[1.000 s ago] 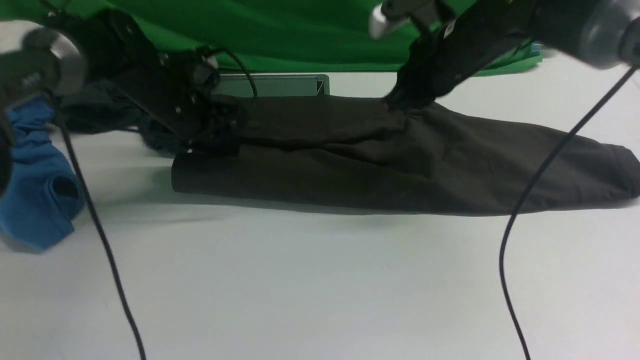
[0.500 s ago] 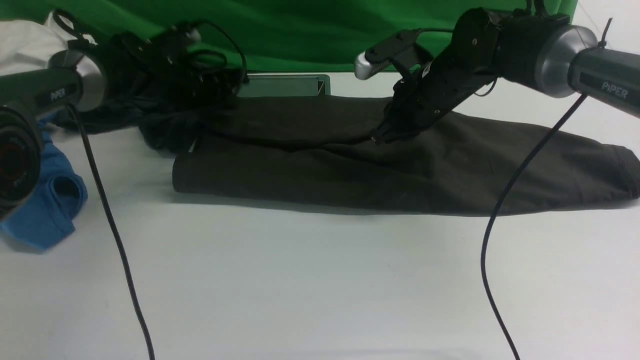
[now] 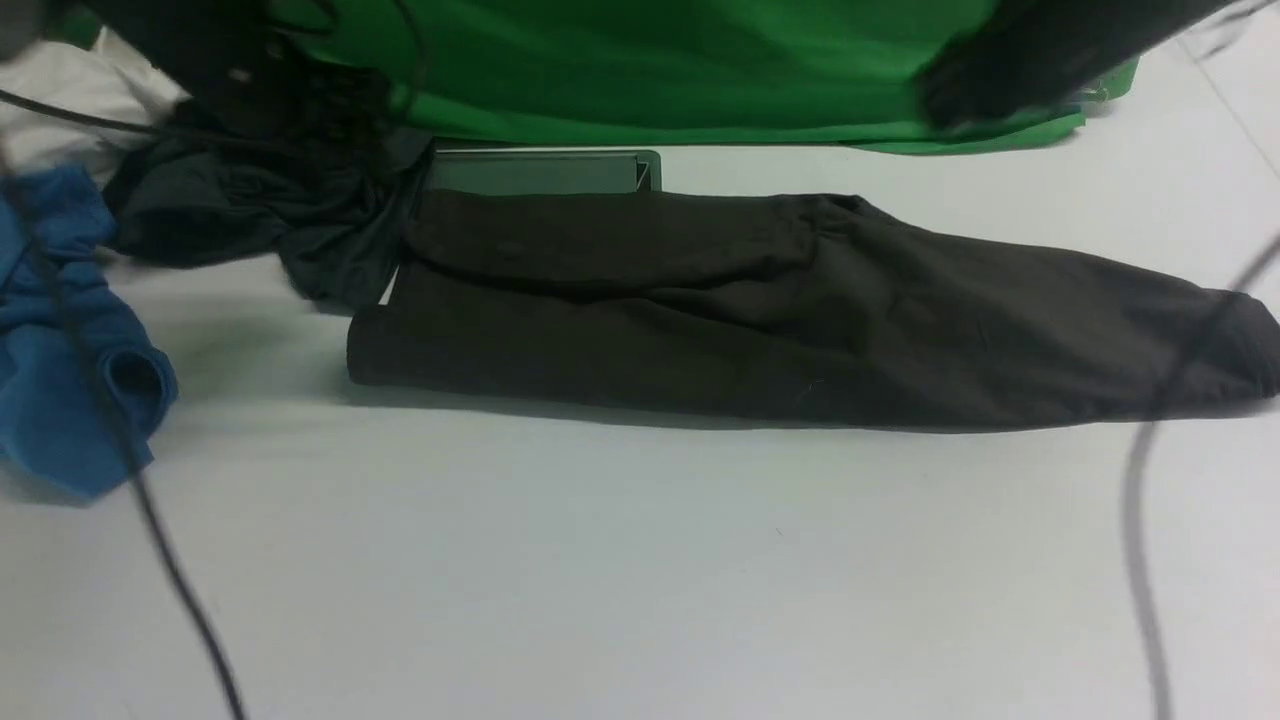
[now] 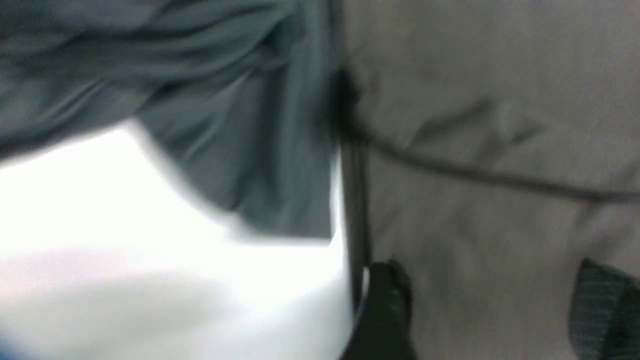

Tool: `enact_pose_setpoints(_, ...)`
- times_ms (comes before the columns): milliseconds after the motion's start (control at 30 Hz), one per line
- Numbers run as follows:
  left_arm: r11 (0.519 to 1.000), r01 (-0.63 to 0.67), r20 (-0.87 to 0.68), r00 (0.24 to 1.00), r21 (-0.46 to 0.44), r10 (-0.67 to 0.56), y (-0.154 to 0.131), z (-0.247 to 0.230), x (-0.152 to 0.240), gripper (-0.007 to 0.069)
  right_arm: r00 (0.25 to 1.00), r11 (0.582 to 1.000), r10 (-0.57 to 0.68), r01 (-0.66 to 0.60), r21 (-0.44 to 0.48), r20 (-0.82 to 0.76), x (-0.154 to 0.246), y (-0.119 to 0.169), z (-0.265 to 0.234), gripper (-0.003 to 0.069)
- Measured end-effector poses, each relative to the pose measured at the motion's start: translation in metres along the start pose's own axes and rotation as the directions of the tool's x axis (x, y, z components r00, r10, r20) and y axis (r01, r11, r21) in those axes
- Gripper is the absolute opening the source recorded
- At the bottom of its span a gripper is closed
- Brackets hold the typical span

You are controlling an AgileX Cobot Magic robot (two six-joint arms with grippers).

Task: Fold a long-sleeved shirt on a white desktop.
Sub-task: 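Fold the black garment in half by bringing its near edge over to the far edge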

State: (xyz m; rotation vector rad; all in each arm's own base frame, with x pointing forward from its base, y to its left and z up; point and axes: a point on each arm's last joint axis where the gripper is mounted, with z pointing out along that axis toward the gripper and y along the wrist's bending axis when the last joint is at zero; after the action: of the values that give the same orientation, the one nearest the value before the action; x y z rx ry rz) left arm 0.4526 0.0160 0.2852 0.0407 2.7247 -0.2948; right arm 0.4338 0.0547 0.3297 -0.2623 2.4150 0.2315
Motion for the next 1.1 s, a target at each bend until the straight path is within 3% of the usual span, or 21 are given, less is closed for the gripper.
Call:
enact_pose_setpoints(100,0.998,0.058,-0.038,0.998,-0.008,-0.058,0.006,-0.009,0.023,0.0524,0.989,0.989,0.131,-0.135,0.051,0.071,0.006,-0.025,-0.033,0.0587)
enact_pose_setpoints(167,0.993,0.117,-0.063,0.991,-0.001,-0.117,0.01,0.001,0.047,0.0533,0.97,0.967,0.233,-0.238,0.088,0.063,0.029,-0.043,-0.04,0.0613)
enact_pose_setpoints(233,0.989,0.15,-0.058,0.987,0.013,-0.149,0.011,0.01,0.057,0.0535,0.962,0.956,0.27,-0.274,0.107,0.049,0.042,-0.05,-0.041,0.0612)
enact_pose_setpoints(333,0.967,0.235,-0.054,0.972,0.095,-0.231,0.009,0.042,0.089,0.0535,0.923,0.912,0.383,-0.373,0.173,-0.027,0.095,-0.073,-0.037,0.0592)
enact_pose_setpoints(467,0.946,0.29,-0.023,0.957,0.146,-0.29,0.008,0.06,0.1,0.0535,0.881,0.87,0.465,-0.436,0.23,-0.09,0.137,-0.091,-0.026,0.0585)
enact_pose_setpoints(767,0.933,0.322,0.007,0.945,0.16,-0.327,0.014,0.083,0.098,0.0531,0.869,0.847,0.491,-0.46,0.267,-0.06,0.159,-0.103,-0.016,0.0585)
enact_pose_setpoints(1000,0.937,0.309,-0.019,0.95,0.165,-0.31,0.015,0.092,0.102,0.0451,0.795,0.77,0.603,-0.555,0.315,-0.072,0.172,-0.135,-0.006,0.0613)
enact_pose_setpoints(1100,0.945,0.281,-0.029,0.959,0.166,-0.281,0.016,0.099,0.104,0.0351,0.755,0.732,0.649,-0.589,0.342,-0.09,0.183,-0.153,0.004,0.0614)
